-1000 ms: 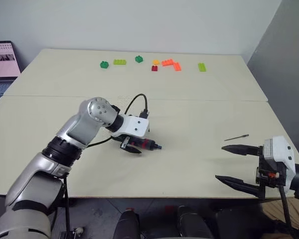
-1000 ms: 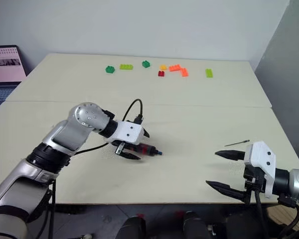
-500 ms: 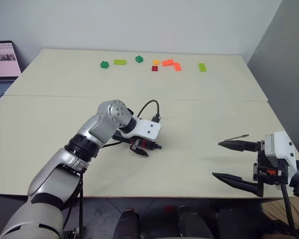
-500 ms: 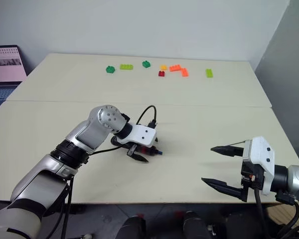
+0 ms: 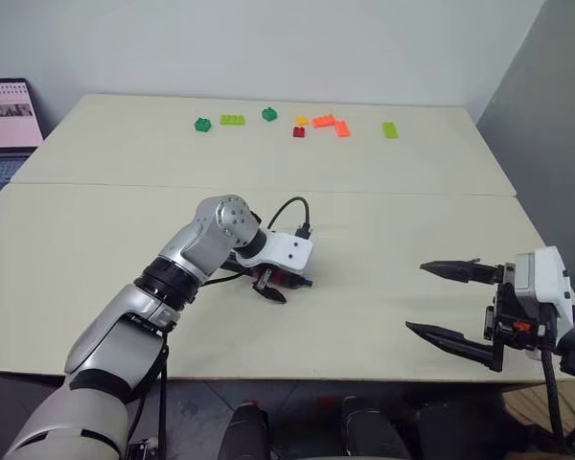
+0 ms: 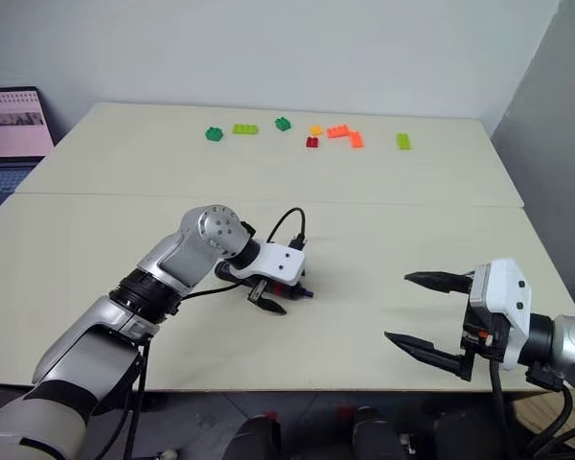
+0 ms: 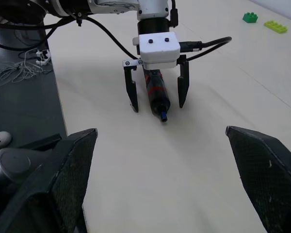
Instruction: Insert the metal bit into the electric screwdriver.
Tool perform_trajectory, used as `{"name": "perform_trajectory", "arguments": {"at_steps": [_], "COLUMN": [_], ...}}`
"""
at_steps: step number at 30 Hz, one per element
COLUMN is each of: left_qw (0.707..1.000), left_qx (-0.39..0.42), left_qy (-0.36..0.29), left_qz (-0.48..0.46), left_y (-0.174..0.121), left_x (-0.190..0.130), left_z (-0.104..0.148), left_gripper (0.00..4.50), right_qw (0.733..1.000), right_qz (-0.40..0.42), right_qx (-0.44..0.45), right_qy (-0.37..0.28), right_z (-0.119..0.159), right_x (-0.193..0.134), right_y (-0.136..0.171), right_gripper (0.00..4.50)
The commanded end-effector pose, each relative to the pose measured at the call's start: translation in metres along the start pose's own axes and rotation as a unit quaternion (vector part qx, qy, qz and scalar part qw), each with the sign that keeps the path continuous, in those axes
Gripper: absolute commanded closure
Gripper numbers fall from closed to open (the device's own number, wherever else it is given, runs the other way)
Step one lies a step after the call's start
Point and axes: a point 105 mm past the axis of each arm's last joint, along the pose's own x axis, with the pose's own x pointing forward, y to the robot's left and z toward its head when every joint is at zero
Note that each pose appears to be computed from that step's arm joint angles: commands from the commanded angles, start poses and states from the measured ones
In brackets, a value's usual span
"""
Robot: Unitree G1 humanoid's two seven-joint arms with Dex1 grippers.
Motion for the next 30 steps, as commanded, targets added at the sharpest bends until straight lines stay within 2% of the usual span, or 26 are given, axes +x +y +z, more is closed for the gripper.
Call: {"name": "perform_trajectory", "arguments": {"at_steps": [1, 6, 19, 28, 30], "left_qw": [1.000, 1.000, 0.998, 0.996, 0.996], "left_qx": [0.008, 0.005, 0.037, 0.052, 0.055], "left_qy": [0.003, 0.001, 0.050, 0.055, 0.059], "left_qz": [0.005, -0.003, -0.026, -0.042, -0.044], "left_y": [0.004, 0.003, 0.011, 0.011, 0.011], "left_x": [-0.001, 0.000, -0.005, 0.003, 0.005], "left_z": [0.002, 0.005, -0.003, 0.003, 0.003], "left_gripper": [0.00, 0.00, 0.00, 0.00, 0.36], "right_qw": [1.000, 1.000, 1.000, 1.000, 1.000], "right_qz": [0.000, 0.002, 0.004, 0.005, 0.005], "right_qx": [-0.016, -0.013, -0.008, -0.007, -0.007], "right_qy": [-0.004, 0.000, 0.002, 0.001, 0.001], "right_z": [0.005, 0.003, 0.000, -0.001, -0.001], "right_x": [0.000, 0.000, 0.004, 0.007, 0.008], "right_y": [0.003, 0.006, 0.007, 0.008, 0.008], "right_gripper": [0.03, 0.03, 0.03, 0.03, 0.00]}}
